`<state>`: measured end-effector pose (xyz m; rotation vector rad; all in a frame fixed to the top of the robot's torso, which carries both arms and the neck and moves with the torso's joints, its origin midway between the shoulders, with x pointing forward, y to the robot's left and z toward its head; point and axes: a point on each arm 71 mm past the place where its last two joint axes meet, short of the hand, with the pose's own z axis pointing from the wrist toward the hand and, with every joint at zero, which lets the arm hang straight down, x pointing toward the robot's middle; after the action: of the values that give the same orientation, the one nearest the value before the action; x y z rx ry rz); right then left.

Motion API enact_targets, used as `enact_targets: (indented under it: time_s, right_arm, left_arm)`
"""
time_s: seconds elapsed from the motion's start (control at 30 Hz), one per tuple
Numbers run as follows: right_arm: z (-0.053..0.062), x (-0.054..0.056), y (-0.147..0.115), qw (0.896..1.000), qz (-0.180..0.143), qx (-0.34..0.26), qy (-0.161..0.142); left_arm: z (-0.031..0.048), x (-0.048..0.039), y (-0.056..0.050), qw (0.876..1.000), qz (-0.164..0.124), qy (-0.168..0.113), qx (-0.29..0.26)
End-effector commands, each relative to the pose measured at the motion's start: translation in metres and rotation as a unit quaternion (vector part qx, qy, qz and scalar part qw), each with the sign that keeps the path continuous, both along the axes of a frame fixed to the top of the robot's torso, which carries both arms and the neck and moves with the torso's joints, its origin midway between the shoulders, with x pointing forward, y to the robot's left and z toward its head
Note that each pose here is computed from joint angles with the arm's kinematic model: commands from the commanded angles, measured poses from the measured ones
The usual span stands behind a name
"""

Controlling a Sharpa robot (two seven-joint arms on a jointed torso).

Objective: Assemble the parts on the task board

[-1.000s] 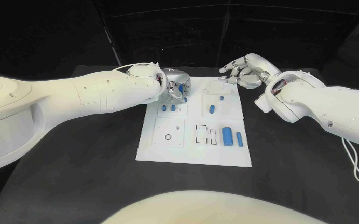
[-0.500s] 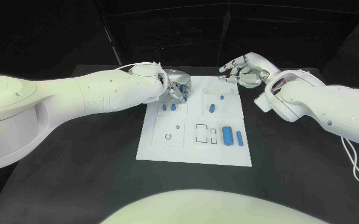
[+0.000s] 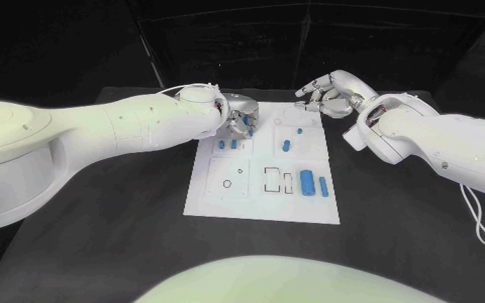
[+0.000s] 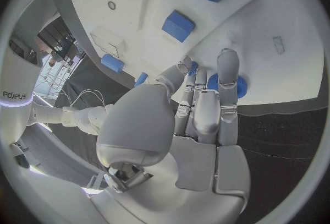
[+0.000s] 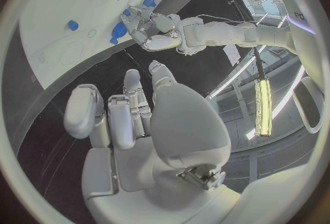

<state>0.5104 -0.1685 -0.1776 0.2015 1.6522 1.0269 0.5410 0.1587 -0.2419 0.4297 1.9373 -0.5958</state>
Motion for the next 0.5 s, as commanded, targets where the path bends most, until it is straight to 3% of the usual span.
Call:
enact_targets:
  time_s: [0.03,0.5]
  right_arm:
    - [0.0015,-0.0001,0.0011,1.000,0.002,0.003,-0.002]
    - [0.0016,-0.0004,0.0011,1.000,0.002,0.003,-0.002]
  left_arm:
    - [-0.0052,-0.0018,-0.0005,1.000,0.002,0.015,0.014]
    - [-0.0037,0.0006,0.0001,1.000,0.011,0.000,0.009]
